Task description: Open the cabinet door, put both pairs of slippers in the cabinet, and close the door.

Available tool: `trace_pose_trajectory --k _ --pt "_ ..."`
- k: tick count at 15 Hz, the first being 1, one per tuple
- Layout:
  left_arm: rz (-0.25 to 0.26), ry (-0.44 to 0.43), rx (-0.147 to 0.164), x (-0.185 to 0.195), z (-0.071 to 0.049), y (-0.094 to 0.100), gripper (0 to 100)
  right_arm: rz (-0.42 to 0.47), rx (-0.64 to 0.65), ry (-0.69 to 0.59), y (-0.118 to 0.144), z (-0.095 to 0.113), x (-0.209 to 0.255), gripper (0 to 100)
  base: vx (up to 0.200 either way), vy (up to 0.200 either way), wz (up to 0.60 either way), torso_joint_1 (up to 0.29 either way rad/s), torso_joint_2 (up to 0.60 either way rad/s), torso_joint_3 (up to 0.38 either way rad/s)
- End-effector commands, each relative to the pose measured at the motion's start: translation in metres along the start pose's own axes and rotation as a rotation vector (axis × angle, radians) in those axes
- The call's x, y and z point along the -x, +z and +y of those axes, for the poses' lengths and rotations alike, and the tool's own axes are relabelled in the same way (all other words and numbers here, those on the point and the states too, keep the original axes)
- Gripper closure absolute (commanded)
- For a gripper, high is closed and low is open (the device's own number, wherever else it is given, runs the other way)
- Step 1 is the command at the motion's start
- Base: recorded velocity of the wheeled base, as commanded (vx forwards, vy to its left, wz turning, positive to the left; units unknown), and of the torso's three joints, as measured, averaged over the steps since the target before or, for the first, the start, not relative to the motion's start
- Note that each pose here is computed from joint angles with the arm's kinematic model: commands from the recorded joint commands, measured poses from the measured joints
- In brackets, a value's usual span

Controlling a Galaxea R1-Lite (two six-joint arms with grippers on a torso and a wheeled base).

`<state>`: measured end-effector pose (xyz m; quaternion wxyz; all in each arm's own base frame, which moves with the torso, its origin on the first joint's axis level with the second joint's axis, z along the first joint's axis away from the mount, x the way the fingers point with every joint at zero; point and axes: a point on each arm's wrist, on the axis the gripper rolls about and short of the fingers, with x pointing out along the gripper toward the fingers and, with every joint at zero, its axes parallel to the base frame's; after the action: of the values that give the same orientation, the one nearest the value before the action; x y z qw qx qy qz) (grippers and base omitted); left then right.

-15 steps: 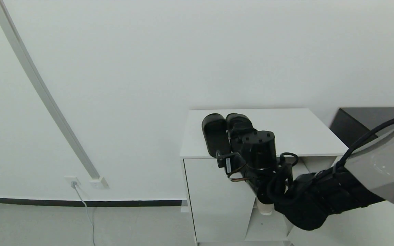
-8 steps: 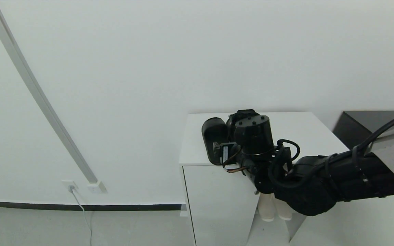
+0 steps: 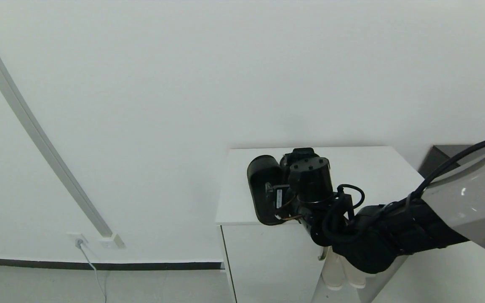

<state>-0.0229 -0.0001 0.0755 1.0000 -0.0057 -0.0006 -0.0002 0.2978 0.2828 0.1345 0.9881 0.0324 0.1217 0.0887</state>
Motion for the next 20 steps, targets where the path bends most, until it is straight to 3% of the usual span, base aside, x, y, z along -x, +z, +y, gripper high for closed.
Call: trace_pose_trajectory --k 1,6,15,16,20 --pt "0.001 0.0 0.001 0.0 0.0 0.0 100 0.011 0.018 -0.016 -0.011 0.002 -0.02 0 0.0 0.0 0.0 0.0 0.0 0.0" --pt "0.001 0.0 0.001 0.0 0.0 0.0 100 -0.021 0.043 -0.039 -0.014 0.007 -0.058 0 0.0 0.0 0.0 0.0 0.0 0.0" --pt "0.001 0.0 0.001 0.0 0.0 0.0 100 -0.072 0.036 -0.076 -0.009 -0.007 -0.098 0 0.0 0.0 0.0 0.0 0.0 0.0" --pt "0.001 0.0 0.001 0.0 0.0 0.0 100 -0.076 0.034 -0.077 -0.008 -0.007 -0.099 100 0.0 0.0 0.0 0.0 0.0 0.0" --pt "0.0 0.0 0.001 0.0 0.0 0.0 100 -0.082 0.031 -0.076 -0.006 -0.007 -0.099 100 0.0 0.0 0.0 0.0 0.0 0.0"
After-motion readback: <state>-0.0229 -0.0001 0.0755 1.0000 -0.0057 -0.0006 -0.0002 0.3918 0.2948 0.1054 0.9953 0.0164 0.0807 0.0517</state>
